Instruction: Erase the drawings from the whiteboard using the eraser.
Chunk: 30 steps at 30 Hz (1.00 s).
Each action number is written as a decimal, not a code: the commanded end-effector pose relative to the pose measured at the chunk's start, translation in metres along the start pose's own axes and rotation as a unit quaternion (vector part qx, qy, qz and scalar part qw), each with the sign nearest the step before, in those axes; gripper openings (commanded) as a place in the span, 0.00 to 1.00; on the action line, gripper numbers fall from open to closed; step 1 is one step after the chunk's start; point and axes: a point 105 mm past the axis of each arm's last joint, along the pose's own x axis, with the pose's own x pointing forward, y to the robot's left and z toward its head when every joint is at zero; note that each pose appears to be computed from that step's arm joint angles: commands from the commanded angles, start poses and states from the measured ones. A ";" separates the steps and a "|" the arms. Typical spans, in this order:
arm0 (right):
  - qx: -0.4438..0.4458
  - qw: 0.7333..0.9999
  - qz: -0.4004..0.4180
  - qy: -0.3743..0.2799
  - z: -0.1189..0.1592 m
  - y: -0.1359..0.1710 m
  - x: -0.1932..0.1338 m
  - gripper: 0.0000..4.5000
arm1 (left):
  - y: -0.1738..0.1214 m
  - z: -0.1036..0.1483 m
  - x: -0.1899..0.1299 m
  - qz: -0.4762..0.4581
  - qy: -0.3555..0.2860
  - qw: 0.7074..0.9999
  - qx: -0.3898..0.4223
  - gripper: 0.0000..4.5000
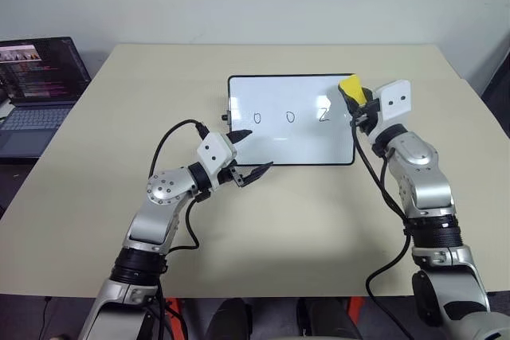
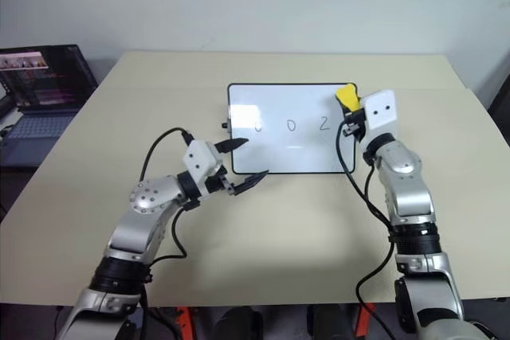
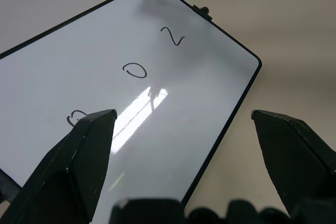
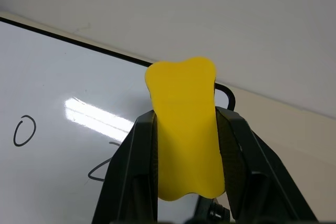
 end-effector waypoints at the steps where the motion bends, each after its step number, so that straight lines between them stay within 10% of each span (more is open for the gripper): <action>1: -0.012 0.999 0.005 -0.034 0.017 0.002 0.005 0.27 | 0.004 0.011 0.000 0.005 -0.023 1.000 0.009 1.00; 30: -0.013 0.999 0.036 0.001 -0.045 0.010 0.015 0.27 | 0.004 0.017 -0.002 0.001 -0.021 1.000 0.018 1.00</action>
